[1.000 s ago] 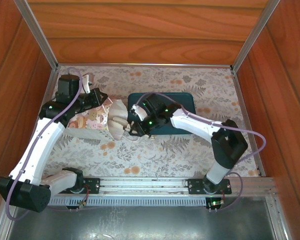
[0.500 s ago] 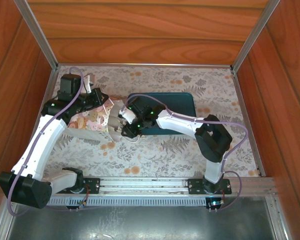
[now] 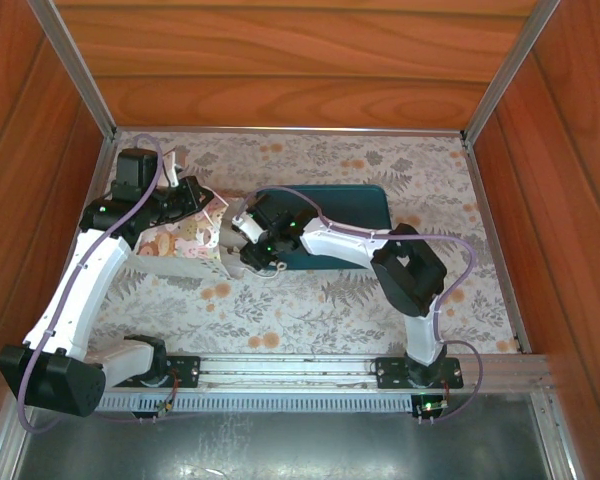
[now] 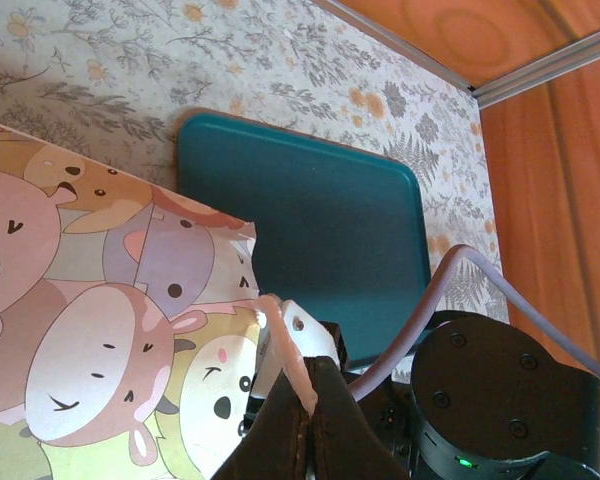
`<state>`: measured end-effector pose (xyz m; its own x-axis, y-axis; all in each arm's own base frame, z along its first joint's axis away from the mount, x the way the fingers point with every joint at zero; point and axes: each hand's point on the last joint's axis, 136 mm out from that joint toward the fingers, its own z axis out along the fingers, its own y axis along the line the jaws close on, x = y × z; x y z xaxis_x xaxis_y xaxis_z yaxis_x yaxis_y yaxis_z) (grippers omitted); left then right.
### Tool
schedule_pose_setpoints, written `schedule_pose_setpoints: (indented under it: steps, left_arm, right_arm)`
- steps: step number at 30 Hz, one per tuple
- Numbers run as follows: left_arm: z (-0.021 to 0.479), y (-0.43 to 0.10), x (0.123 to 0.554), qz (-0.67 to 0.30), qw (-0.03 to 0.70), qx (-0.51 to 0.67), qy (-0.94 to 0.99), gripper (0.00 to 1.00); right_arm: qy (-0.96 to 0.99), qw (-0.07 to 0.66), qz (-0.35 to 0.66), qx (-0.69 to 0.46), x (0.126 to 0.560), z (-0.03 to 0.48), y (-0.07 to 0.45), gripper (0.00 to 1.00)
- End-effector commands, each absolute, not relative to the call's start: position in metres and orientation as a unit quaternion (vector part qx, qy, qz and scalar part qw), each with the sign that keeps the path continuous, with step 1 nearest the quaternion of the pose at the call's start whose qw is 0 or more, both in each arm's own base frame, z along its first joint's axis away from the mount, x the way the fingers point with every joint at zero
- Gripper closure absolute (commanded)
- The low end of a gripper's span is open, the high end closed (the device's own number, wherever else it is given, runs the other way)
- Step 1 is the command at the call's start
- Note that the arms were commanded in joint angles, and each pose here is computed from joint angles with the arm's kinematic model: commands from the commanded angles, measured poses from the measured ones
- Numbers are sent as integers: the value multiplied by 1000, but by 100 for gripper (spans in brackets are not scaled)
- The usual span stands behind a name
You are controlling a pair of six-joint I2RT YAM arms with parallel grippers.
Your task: Take the fake bread out of the paper bag
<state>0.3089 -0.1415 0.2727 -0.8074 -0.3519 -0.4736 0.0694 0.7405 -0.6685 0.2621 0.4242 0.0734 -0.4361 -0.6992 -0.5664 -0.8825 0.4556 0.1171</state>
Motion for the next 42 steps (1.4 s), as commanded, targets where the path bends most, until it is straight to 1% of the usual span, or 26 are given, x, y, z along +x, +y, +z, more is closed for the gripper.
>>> schedule_pose_setpoints:
  steps: [1, 4, 6, 9, 13, 18, 22, 24, 26, 28, 31, 34, 36, 39, 42]
  left_arm:
    - [277, -144, 308, -361, 293, -75, 882, 100]
    - [278, -144, 307, -362, 295, -76, 881, 100]
    - [279, -143, 306, -361, 298, -77, 881, 100]
    - [278, -141, 305, -356, 301, -79, 881, 100]
    - [272, -136, 304, -346, 302, -86, 884, 100]
    - [268, -134, 305, -342, 297, -91, 887, 100]
    - [269, -135, 304, -345, 296, -93, 886, 100]
    - [270, -135, 303, -346, 297, -92, 885, 100]
    - [271, -135, 303, -347, 298, -92, 885, 100]
    - [272, -134, 302, -347, 300, -92, 884, 100]
    - [273, -134, 301, -347, 302, -92, 883, 100]
    - [274, -134, 300, -349, 302, -91, 883, 100]
    - [273, -135, 300, -351, 300, -89, 882, 100]
    - [275, -137, 299, -356, 298, -86, 882, 100]
    - [276, -138, 298, -358, 299, -83, 881, 100]
  right_arm:
    - [809, 256, 215, -483, 266, 88, 445, 36]
    - [805, 267, 213, -485, 265, 92, 449, 40]
    - [808, 275, 202, -480, 267, 93, 446, 48]
    - [827, 290, 164, -452, 277, 97, 431, 56]
    - [844, 299, 136, -425, 279, 102, 410, 59]
    - [847, 282, 165, -420, 261, 104, 400, 55]
    - [853, 270, 173, -413, 253, 102, 395, 54]
    - [856, 269, 170, -408, 253, 104, 392, 55]
    - [859, 264, 161, -408, 252, 104, 388, 53]
    - [864, 254, 144, -410, 251, 102, 379, 55]
    - [867, 241, 136, -415, 242, 101, 367, 54]
    - [859, 234, 159, -426, 230, 106, 365, 51]
    - [853, 227, 172, -437, 224, 105, 367, 47]
    - [854, 215, 165, -445, 223, 99, 367, 44]
    - [852, 204, 153, -457, 224, 95, 367, 43]
